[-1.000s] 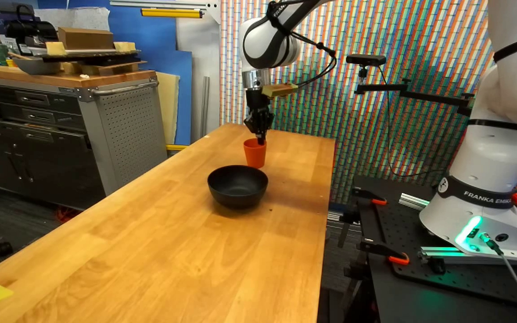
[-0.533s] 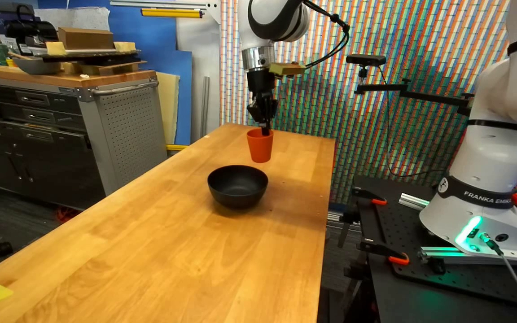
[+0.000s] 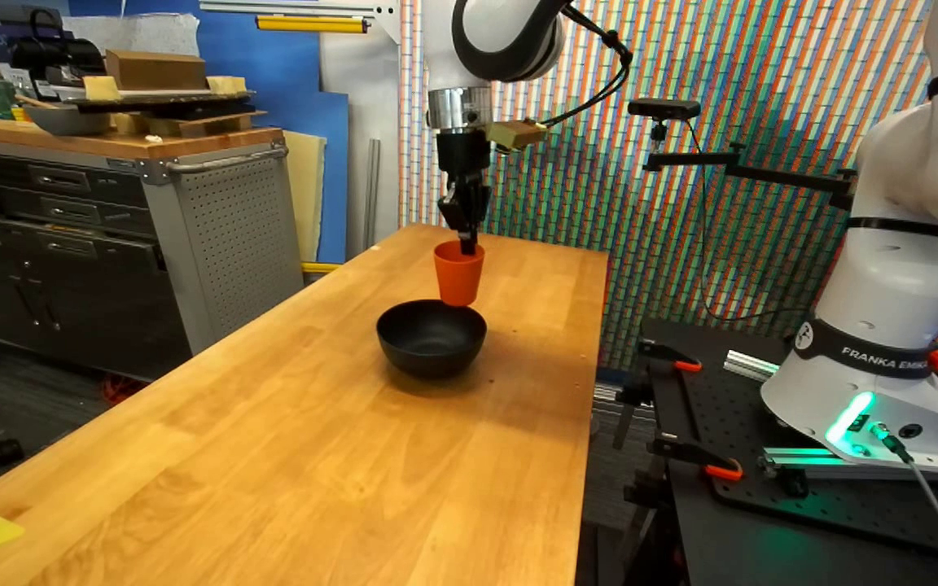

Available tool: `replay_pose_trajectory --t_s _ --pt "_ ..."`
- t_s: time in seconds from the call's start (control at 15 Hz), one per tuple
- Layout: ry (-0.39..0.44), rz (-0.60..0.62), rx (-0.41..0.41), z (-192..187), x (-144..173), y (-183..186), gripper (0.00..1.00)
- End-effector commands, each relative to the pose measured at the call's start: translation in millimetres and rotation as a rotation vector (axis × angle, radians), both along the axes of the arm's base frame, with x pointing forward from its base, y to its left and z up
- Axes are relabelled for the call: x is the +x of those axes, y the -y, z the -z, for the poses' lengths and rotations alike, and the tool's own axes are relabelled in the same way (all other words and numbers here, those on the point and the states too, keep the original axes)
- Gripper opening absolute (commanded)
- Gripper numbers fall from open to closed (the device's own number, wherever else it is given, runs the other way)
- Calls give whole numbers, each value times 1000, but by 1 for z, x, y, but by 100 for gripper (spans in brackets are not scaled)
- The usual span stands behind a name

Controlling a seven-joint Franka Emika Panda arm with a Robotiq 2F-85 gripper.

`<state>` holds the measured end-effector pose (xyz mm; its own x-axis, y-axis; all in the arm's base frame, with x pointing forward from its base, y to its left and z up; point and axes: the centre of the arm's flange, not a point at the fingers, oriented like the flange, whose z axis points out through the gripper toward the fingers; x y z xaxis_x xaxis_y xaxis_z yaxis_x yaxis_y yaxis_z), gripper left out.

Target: Put the cup in the bowl

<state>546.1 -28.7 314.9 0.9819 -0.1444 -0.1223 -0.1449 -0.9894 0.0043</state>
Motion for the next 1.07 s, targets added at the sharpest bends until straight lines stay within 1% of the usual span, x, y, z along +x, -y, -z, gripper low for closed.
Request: replay_pose_trajectory --t_s 0.0,0.13,0.6,0.8,1.0 --pt "66 -42 -36 5 17 2 1" --pt "57 -41 -28 13 25 4 1" --pt "-13 -48 -6 53 36 2 1" --pt "-36 -53 6 66 38 -3 1" --pt "-55 -52 36 76 39 -14 1"
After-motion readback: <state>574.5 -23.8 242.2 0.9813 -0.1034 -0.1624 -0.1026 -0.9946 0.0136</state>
